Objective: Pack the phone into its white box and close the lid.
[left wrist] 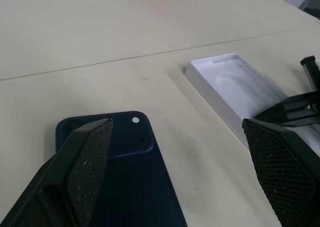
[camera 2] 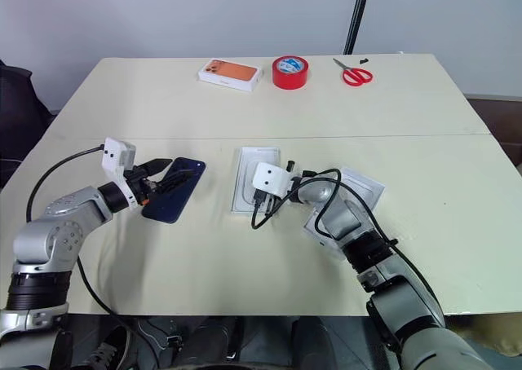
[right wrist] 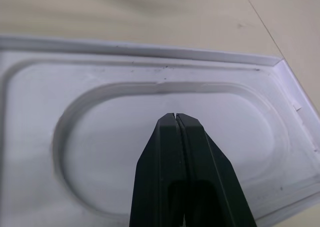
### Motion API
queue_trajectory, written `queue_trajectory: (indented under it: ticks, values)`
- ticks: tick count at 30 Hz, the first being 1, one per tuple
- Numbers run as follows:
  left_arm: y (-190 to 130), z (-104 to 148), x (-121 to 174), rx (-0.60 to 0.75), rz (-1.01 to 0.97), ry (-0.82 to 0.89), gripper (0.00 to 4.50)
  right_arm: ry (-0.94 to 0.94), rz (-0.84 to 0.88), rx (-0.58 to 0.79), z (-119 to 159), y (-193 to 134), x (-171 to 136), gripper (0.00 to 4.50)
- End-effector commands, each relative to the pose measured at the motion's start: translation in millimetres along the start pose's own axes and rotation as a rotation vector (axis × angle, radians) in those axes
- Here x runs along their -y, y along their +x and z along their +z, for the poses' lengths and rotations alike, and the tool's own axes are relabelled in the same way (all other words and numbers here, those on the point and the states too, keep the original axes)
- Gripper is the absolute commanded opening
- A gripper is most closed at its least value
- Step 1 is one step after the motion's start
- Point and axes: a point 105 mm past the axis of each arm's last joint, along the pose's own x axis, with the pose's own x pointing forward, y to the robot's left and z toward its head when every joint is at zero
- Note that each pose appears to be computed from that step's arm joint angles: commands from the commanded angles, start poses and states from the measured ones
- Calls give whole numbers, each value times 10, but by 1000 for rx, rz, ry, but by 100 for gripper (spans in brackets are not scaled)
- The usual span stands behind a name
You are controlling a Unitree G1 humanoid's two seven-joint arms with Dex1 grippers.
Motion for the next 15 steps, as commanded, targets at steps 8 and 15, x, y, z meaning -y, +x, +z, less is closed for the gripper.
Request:
queue_trajectory:
  ticks: [8,15]
  values:
    - [-267,-63,-464,-103,97,-228,436,84,-91,224,624,-45,238,5]
    - [-283,-344,-461,-271,-7,-382,436,27,102,278,1126,364,-278,5]
